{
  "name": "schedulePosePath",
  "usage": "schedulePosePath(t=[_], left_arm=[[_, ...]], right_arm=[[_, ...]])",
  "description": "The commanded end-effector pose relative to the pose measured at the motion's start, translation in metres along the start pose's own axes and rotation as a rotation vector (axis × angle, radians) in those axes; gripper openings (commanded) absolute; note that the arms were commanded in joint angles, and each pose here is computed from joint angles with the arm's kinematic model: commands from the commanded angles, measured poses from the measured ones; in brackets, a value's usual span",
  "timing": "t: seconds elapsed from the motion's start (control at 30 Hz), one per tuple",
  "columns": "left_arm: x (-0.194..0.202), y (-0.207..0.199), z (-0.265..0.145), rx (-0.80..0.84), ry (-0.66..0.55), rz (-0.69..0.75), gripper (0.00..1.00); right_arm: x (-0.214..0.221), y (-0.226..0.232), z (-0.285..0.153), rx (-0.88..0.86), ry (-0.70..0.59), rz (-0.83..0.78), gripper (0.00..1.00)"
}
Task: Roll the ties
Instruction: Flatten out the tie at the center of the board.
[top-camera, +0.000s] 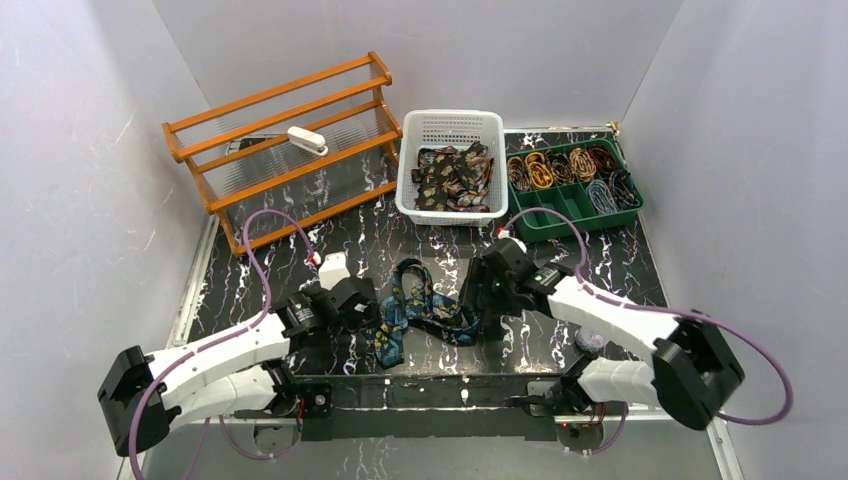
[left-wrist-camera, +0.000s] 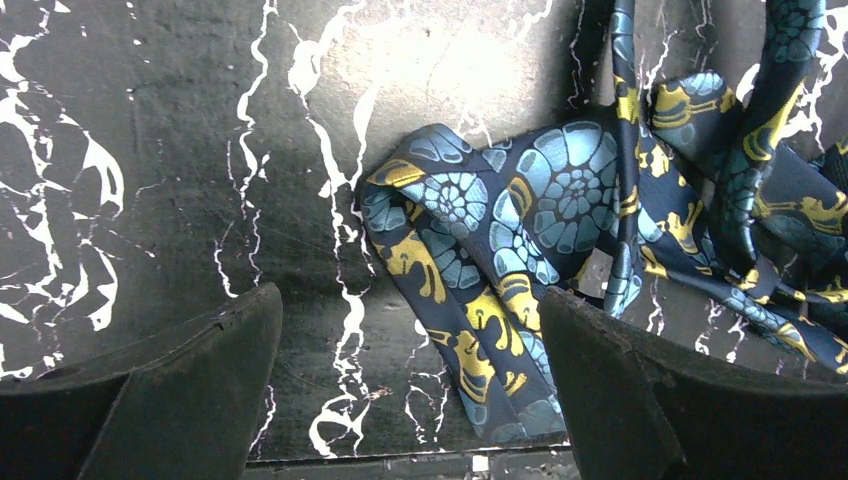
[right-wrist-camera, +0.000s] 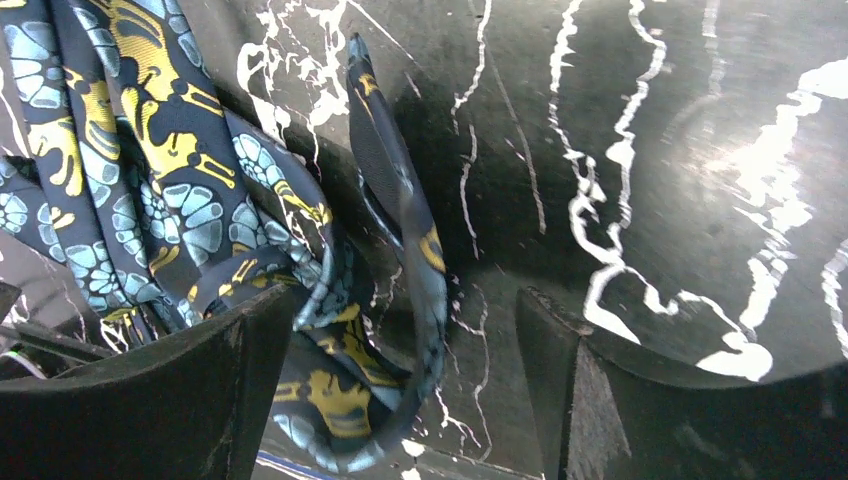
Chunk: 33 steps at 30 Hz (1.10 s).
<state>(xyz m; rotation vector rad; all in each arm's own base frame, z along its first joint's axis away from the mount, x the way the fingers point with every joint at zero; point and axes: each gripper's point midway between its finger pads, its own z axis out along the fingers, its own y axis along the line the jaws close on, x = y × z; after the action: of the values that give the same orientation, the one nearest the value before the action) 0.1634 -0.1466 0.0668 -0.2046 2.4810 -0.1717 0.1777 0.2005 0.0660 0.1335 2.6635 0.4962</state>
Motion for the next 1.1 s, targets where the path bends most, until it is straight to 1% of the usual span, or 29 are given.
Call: schedulePosePath(t=[0.0, 0.07, 0.13, 0.2, 0.27, 0.3, 0.4, 0.47, 0.53, 0.57, 0.63, 0.67, 0.7, 0.73, 0.8, 0.87, 0.93, 0.97, 1.03, 1.07], left_arm=[[0.004, -0.002, -0.001, 0.043, 0.013, 0.013, 0.98], [0.005, 0.003, -0.002, 0.031, 0.014, 0.012, 0.98], [0.005, 0.006, -0.002, 0.030, 0.005, 0.003, 0.98], [0.005, 0.008, -0.003, 0.038, -0.004, -0.004, 0.98], [0.003, 0.008, -0.004, 0.048, -0.015, -0.017, 0.98], [0.002, 0.006, -0.005, 0.057, -0.023, -0.021, 0.98], [0.000, 0.001, -0.004, 0.083, -0.032, -0.024, 0.98], [0.002, -0.003, -0.003, 0.104, -0.025, -0.017, 0.98], [0.004, -0.006, -0.001, 0.108, -0.014, -0.011, 0.98], [0.005, -0.006, 0.001, 0.106, -0.009, -0.008, 0.98], [0.008, -0.008, 0.003, 0.107, 0.005, 0.001, 0.98], [0.010, -0.010, 0.004, 0.111, 0.014, 0.006, 0.98], [0.011, -0.011, 0.005, 0.114, 0.022, 0.011, 0.98], [0.013, -0.012, 0.006, 0.115, 0.030, 0.014, 0.98], [0.016, -0.012, 0.008, 0.115, 0.041, 0.020, 0.98], [0.017, -0.013, 0.009, 0.121, 0.043, 0.023, 0.98], [0.017, -0.014, 0.010, 0.124, 0.042, 0.022, 0.98], [0.016, -0.015, 0.010, 0.127, 0.040, 0.022, 0.98], [0.016, -0.018, 0.010, 0.138, 0.041, 0.024, 0.98], [0.017, -0.019, 0.011, 0.142, 0.044, 0.026, 0.98]], right_arm=[[-0.006, 0.041, 0.014, -0.163, 0.073, 0.014, 0.84], [-0.006, 0.038, 0.023, -0.131, 0.087, 0.011, 0.74], [-0.012, 0.027, 0.029, -0.066, 0.056, -0.019, 0.62], [-0.026, 0.014, 0.029, -0.005, -0.012, -0.057, 0.44], [-0.043, 0.008, 0.025, 0.001, -0.093, -0.108, 0.27], [-0.052, 0.004, 0.022, 0.005, -0.135, -0.120, 0.24], [-0.075, -0.017, 0.016, 0.014, -0.246, -0.125, 0.22], [-0.082, -0.025, 0.008, -0.035, -0.304, -0.110, 0.18], [-0.088, -0.034, 0.003, -0.076, -0.373, -0.063, 0.17], [-0.090, -0.037, 0.002, -0.098, -0.399, -0.034, 0.19], [-0.089, -0.036, 0.000, -0.158, -0.411, -0.008, 0.40], [-0.086, -0.035, 0.001, -0.170, -0.386, -0.010, 0.43], [-0.078, -0.037, 0.002, -0.153, -0.334, -0.008, 0.44], [-0.071, -0.030, 0.001, -0.186, -0.284, -0.049, 0.47], [-0.060, -0.021, 0.001, -0.233, -0.202, -0.103, 0.66], [-0.051, -0.016, 0.000, -0.247, -0.122, -0.132, 0.78], [-0.044, -0.007, 0.000, -0.300, -0.062, -0.151, 0.89], [-0.041, -0.007, 0.002, -0.296, -0.035, -0.147, 0.92], [-0.040, -0.004, 0.004, -0.293, 0.007, -0.156, 0.94], [-0.041, -0.010, 0.008, -0.248, 0.015, -0.137, 0.95]])
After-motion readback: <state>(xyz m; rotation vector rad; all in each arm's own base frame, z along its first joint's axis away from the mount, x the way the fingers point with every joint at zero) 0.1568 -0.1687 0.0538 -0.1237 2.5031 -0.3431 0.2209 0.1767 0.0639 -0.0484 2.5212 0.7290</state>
